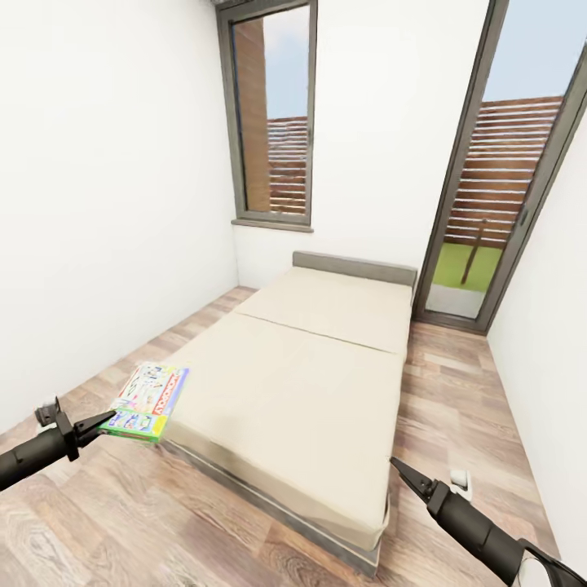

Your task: Put all the toys in the child's room - the three board games (two on the bed and one on the table), the two jigsaw puzzles on the table, and the tennis ball on the table - inside the toy box on the table in the child's room.

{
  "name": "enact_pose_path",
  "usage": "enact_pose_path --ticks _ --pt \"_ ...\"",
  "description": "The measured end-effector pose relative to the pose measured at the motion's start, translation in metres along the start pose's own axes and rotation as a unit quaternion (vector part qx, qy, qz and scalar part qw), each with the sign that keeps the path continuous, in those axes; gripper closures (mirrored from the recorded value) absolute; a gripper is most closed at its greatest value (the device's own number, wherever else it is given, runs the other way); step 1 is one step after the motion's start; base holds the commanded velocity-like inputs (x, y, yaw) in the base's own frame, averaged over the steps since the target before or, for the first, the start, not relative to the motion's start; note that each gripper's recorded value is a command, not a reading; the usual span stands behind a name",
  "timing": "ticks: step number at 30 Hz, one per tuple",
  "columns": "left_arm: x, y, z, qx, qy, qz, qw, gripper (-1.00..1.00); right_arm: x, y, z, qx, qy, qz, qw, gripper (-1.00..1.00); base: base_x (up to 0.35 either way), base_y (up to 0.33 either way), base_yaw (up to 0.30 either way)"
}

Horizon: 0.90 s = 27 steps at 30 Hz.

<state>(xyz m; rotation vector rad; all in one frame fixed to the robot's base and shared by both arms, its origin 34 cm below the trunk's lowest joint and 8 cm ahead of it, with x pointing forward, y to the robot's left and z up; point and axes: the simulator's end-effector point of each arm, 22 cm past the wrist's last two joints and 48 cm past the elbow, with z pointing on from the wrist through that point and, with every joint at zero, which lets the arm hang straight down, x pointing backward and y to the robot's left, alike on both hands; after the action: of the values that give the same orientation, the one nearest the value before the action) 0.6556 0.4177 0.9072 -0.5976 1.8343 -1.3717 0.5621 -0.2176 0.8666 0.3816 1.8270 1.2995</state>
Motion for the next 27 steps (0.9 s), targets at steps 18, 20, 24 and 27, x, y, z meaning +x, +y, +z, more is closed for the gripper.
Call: enact_pose_path --ticks 18,20,24,27 --pt "-0.008 -0.026 -0.004 0.000 -0.001 0.000 1.0000 1.00 -0.012 0.025 -0.003 0.000 0.000 0.000 1.0000 -1.00 0.000 0.000 0.289" --pt "-0.009 -0.029 -0.005 0.000 -0.001 0.000 1.0000 1.00 -0.014 0.028 -0.004 0.000 0.000 0.000 1.0000 -1.00 0.000 0.000 0.289" --pt "-0.011 -0.035 -0.006 0.000 -0.001 0.000 1.0000 1.00 -0.016 0.033 -0.005 0.000 0.000 0.000 1.0000 -1.00 0.000 0.000 0.289" --pt "-0.012 -0.039 -0.007 0.000 -0.001 0.000 1.0000 1.00 -0.018 0.037 -0.005 0.000 0.000 0.000 1.0000 -1.00 0.000 0.000 0.289"
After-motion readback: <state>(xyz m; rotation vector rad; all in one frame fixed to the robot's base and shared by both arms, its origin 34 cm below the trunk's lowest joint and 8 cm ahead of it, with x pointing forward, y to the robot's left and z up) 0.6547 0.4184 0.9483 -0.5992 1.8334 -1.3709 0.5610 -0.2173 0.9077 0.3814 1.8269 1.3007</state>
